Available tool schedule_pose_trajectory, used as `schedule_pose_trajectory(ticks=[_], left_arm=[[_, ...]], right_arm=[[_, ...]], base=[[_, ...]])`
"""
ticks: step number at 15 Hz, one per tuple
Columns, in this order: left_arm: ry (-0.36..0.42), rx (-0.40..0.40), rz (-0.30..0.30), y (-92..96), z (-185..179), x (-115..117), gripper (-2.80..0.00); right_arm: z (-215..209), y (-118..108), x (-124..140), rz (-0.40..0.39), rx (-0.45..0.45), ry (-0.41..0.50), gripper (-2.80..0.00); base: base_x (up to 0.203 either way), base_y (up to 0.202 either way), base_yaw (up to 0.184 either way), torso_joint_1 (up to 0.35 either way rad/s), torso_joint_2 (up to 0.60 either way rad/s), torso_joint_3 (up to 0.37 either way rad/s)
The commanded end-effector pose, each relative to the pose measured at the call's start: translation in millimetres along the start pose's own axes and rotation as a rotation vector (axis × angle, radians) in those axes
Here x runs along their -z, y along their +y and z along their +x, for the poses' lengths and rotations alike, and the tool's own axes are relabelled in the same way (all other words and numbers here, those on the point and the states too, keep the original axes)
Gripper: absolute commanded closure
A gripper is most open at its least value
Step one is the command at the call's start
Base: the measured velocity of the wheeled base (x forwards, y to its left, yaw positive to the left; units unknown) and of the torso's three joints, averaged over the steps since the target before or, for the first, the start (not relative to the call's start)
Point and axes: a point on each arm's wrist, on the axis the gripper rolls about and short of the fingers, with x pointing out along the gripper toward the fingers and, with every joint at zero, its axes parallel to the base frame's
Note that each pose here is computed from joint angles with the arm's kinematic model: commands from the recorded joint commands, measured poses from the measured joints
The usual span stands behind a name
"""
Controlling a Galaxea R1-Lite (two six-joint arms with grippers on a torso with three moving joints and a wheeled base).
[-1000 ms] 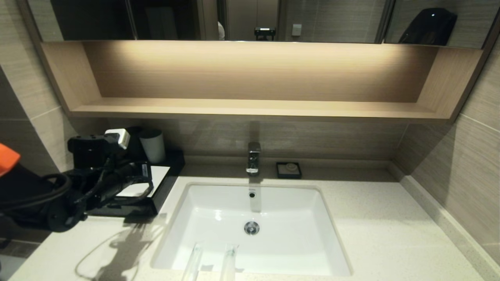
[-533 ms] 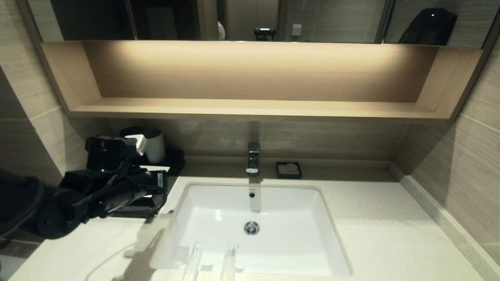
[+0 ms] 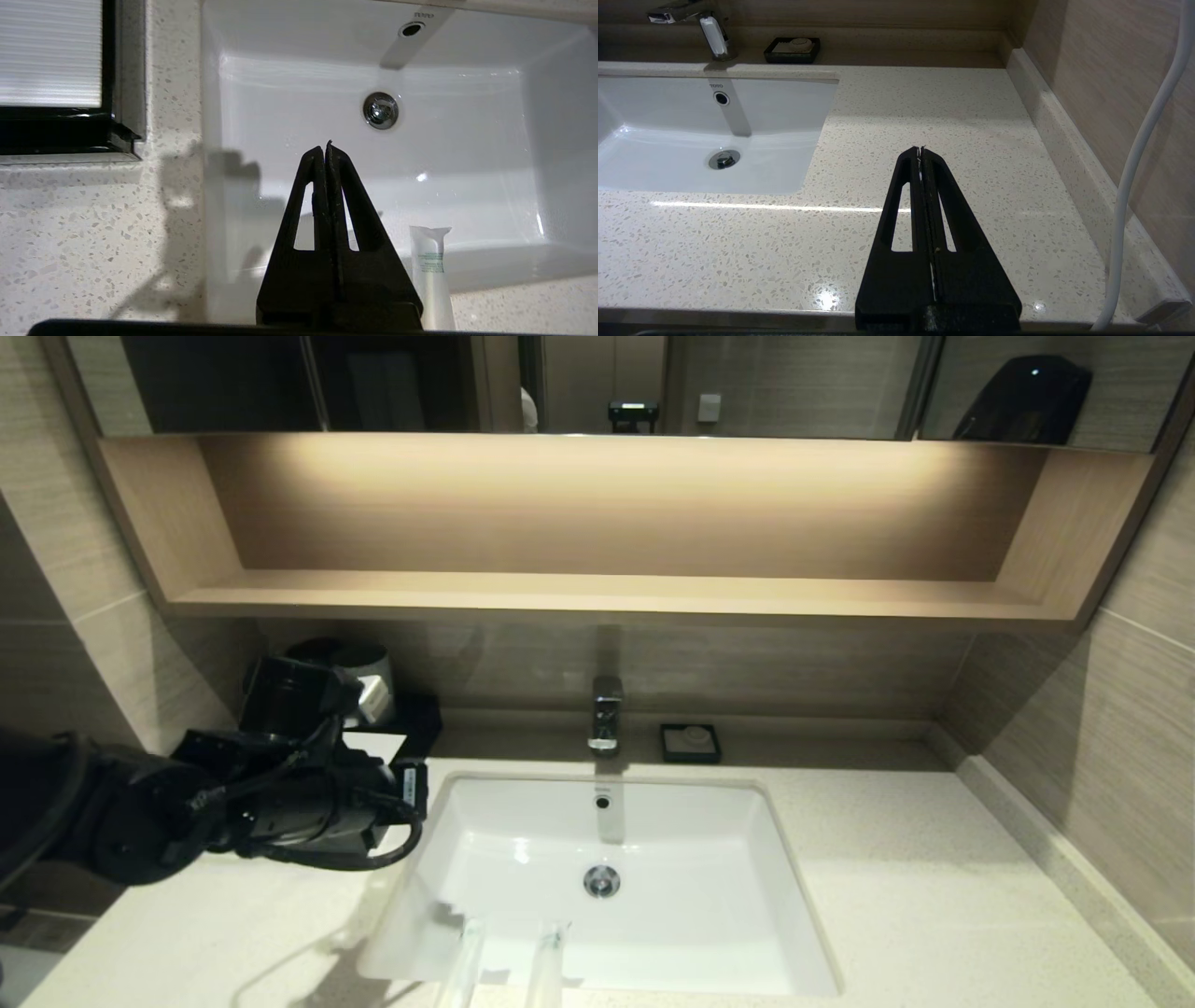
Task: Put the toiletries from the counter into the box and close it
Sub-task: Open the drawer
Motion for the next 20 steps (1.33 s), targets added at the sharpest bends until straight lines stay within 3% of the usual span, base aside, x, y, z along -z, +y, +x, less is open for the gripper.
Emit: schedule_pose_trajectory(ticks=[1, 3, 15, 20], left_arm=[[0.047, 0.051, -0.015, -2.4, 5, -4, 0.00], [0.096, 0.083, -0.047, -5.2, 14, -7, 0.00], [0.415, 0.080, -0.037, -20.4, 43, 11, 0.00], [0.434, 0.083, -0.048, -20.6, 41, 12, 0.00]], right_arm=[[0, 0, 0, -0.001, 0.001, -0.001, 0.00], [0, 0, 0, -0.001, 0.000, -0.001, 0.00], [0, 0, 0, -0.001, 0.001, -0.001, 0.00], [0, 0, 0, -0.001, 0.001, -0.001, 0.00]], base=[[0.000, 0.000, 0.000, 0.000, 0.00, 0.000], [0.000, 0.000, 0.000, 0.000, 0.00, 0.000], [0.000, 0.000, 0.000, 0.000, 0.00, 0.000], [0.000, 0.000, 0.000, 0.000, 0.00, 0.000]])
